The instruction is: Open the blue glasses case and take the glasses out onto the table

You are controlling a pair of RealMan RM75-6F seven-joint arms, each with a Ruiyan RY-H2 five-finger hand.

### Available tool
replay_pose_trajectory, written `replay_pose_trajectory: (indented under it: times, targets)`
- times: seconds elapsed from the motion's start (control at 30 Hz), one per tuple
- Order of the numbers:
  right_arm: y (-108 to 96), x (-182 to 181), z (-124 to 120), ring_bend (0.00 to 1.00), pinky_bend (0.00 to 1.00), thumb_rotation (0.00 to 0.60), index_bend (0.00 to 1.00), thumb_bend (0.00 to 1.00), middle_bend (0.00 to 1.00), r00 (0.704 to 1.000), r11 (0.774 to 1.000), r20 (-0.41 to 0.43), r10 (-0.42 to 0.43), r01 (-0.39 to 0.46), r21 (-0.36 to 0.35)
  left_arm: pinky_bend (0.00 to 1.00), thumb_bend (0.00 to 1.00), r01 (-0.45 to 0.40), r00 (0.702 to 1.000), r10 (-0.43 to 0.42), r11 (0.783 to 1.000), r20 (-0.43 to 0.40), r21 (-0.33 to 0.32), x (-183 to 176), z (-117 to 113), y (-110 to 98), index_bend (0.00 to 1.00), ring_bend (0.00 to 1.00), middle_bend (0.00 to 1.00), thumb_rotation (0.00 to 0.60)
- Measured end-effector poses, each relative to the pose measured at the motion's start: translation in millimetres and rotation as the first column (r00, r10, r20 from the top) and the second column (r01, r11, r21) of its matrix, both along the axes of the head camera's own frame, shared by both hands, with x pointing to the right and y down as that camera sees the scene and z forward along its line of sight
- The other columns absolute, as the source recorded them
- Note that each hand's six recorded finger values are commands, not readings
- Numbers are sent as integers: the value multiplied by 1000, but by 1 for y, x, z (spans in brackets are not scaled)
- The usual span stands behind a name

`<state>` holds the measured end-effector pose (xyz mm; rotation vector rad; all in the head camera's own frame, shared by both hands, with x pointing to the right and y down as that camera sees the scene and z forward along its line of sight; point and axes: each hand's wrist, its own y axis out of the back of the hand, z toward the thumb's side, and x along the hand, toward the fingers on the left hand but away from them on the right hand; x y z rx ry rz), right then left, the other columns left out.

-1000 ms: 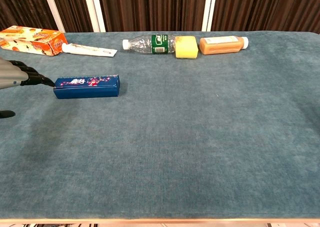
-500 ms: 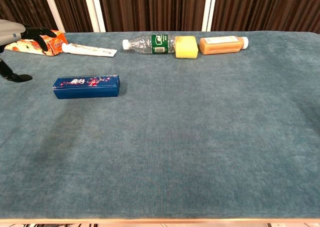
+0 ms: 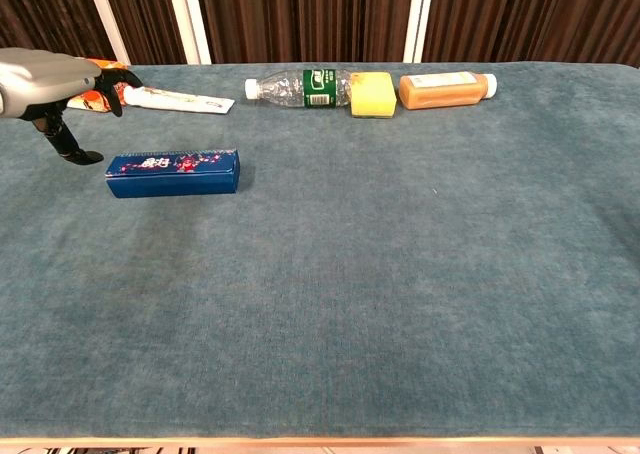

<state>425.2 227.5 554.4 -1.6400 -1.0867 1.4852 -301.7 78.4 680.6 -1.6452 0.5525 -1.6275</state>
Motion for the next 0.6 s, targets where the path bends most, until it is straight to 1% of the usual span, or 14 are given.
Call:
replay_pose_trajectory:
  times: [0.1,0.3,0.6]
  targets:
    - [0,0,0,0,213,600,0,211,0,1000,1000,1,0,0,0,29,299,7,1000,-7,1000,6,-13,2,5,0,26,0,232,600]
    - [0,0,1,0,213,600,0,211,0,1000,1000,3,4,-4,-4,29,347,0,1000,0,1000,16,-29,7,14,0,30,0,248,600]
    - [0,0,1,0,213,600,0,211,0,1000,1000,5,7,-6,-7,29,349,3,1000,-2,999,17,-49,11,26,3,32,0,258,600]
